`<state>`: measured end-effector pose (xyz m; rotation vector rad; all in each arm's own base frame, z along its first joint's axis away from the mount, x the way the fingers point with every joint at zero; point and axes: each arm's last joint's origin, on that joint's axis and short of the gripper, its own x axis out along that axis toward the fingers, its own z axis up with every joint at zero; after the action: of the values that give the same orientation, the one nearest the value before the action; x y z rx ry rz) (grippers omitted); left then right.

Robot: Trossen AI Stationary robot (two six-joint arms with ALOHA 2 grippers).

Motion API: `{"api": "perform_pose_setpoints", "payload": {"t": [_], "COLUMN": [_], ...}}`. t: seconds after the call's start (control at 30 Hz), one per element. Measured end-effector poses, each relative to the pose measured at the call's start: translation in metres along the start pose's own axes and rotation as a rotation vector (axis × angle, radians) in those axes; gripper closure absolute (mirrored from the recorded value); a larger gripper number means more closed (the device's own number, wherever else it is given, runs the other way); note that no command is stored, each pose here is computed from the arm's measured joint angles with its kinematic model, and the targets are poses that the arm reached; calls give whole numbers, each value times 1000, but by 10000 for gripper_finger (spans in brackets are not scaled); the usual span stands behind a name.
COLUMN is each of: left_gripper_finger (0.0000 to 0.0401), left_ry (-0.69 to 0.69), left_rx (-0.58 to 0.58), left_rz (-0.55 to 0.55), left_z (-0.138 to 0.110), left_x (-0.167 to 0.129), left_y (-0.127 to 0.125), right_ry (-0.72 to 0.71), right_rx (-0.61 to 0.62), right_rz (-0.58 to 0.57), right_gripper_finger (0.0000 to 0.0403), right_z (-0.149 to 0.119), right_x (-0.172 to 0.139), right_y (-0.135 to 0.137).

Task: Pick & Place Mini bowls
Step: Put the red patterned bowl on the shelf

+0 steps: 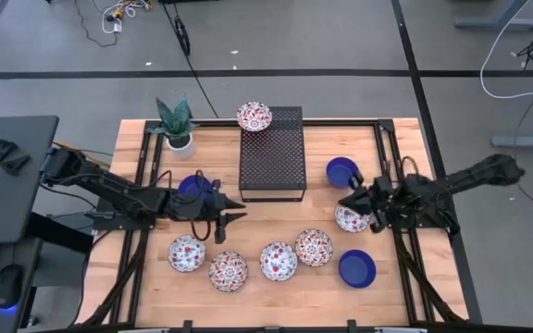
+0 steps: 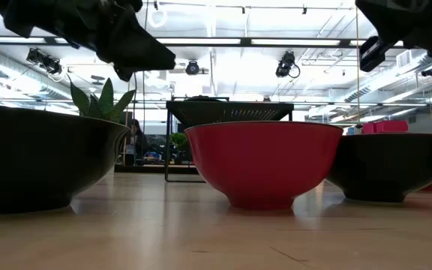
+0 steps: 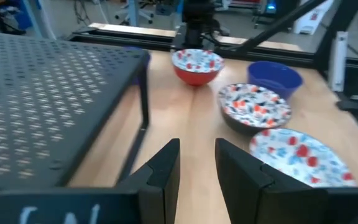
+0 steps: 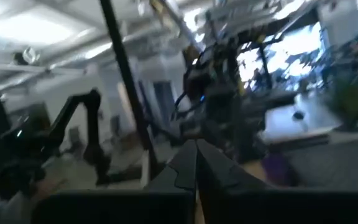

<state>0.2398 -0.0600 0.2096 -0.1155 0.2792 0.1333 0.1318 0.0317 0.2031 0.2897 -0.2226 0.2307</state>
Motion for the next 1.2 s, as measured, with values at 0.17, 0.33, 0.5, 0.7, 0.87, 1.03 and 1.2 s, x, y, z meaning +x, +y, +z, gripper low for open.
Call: {"api": "perform_pose_setpoints", "payload": {"t": [0.17, 0.33, 0.5, 0.7, 0.87, 1.03, 1.2], "left_gripper_finger": [296, 296, 296, 296, 296, 296, 296], "left_ry": [-10, -34, -40, -41, -44, -45, -45], "left_rx": [-44, -29, -30, -28, -26, -18, -19], "left_rz": [-21, 48, 64, 72, 98, 117, 121], "left_z": [-3, -4, -4, -4, -3, -2, -1], "left_x": [-7, -11, -10, -10, -8, -7, -6], "left_y": [-15, -20, -20, -19, -15, -11, -9], "right_ry": [235, 621, 986, 1197, 1224, 1235, 1314], "right_rx": [-23, -118, -54, 62, 26, 45, 35], "right_rz": [19, -122, -247, -333, -316, -419, -466], "right_gripper_finger": [399, 389, 354, 325, 323, 310, 252], "right_z": [-1, 7, 14, 7, 3, 0, -6], "right_x": [25, 45, 47, 41, 43, 42, 39], "right_y": [14, 29, 35, 34, 34, 28, 26]}}
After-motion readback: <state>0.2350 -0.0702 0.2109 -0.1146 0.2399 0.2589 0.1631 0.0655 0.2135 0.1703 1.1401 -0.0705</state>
